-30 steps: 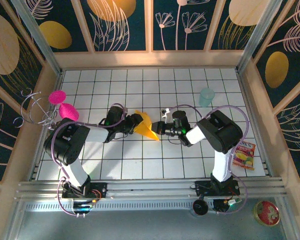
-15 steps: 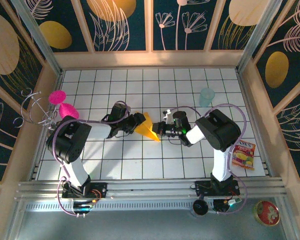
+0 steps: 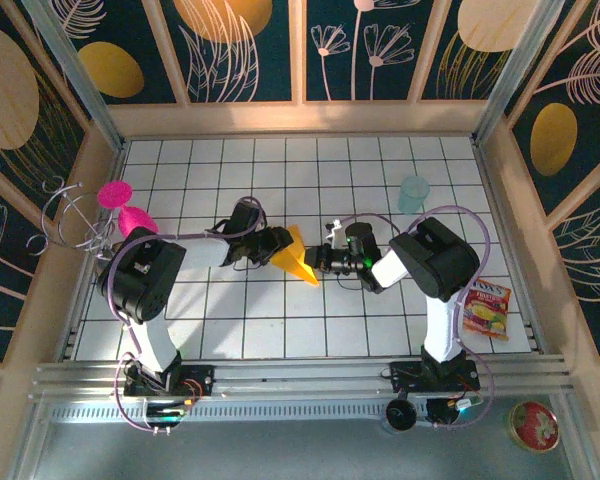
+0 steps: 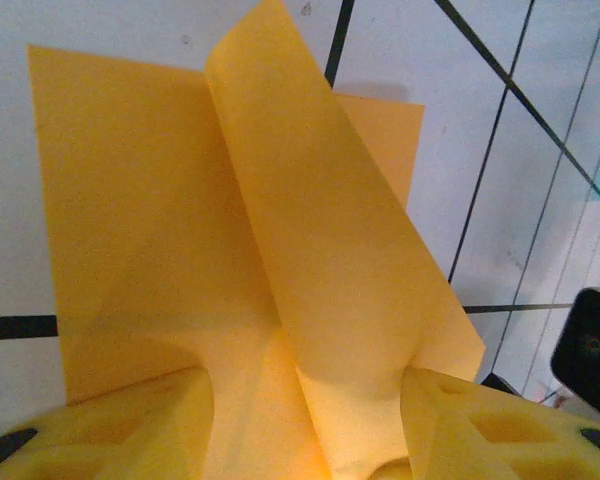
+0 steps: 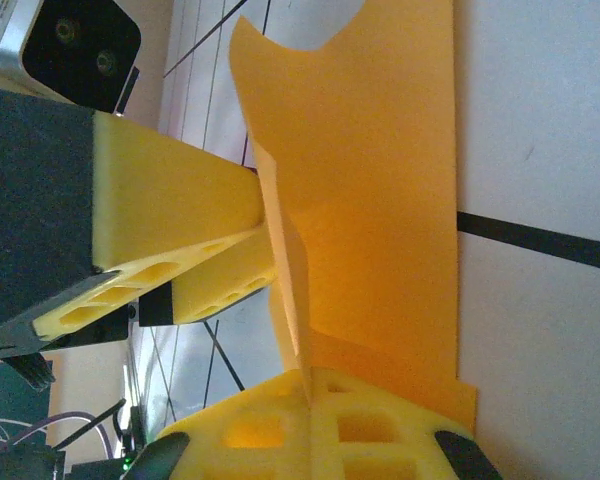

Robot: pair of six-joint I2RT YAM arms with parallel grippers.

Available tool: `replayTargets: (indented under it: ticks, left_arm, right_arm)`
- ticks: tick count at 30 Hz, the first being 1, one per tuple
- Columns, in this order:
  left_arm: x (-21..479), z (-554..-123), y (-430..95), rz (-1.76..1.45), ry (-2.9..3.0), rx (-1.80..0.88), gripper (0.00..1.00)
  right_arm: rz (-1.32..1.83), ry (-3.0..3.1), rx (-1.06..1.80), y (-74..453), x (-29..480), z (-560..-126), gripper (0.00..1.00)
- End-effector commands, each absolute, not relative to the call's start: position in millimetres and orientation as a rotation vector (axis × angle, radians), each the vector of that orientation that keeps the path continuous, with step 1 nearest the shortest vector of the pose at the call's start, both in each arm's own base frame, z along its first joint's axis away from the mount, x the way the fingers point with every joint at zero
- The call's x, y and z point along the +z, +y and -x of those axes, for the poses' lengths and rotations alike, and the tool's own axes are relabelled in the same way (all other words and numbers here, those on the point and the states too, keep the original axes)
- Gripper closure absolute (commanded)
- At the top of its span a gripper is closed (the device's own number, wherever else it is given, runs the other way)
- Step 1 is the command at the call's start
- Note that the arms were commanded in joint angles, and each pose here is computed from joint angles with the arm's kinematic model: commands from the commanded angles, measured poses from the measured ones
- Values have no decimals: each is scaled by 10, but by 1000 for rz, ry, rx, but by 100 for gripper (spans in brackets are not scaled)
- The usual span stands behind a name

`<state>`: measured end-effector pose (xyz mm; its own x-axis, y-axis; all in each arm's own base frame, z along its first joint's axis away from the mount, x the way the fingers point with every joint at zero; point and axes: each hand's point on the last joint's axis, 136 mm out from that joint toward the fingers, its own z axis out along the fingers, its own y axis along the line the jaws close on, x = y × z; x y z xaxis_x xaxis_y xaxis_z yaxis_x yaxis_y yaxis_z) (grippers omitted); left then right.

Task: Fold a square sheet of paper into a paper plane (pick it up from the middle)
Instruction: Fourth fold the wing at the center of the table.

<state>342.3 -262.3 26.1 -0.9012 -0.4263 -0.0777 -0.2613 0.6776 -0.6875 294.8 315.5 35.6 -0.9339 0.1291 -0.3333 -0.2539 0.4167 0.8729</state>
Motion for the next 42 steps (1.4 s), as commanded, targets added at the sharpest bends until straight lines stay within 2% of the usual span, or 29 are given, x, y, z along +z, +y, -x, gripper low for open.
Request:
replayTargets:
  ticks: [1, 5, 10, 14, 26, 42]
  left_arm:
    - [-300, -3175, -2233, 619, 2828, -688, 47]
    - [-447, -3093, -2126, 633, 2870, -586, 50]
    - [-551, -3034, -2086, 640, 2896, -554, 52]
    - [-590, -3021, -2071, 641, 2906, -537, 53]
    - [-633, -2995, -2051, 644, 2922, -516, 56]
    - [-458, -3098, -2160, 611, 2890, -590, 59]
  right_arm:
    - [106, 2332, 1538, 3169, 385, -2982, 99]
    - [114, 2327, 1534, 3169, 444, -3000, 94]
    - [138, 2347, 1484, 3140, 514, -2995, 80]
    - [139, 2359, 1458, 3103, 544, -2975, 75]
    - [155, 2437, 1401, 3058, 361, -2903, 75]
    - [73, 2532, 1381, 2996, 121, -2874, 90]
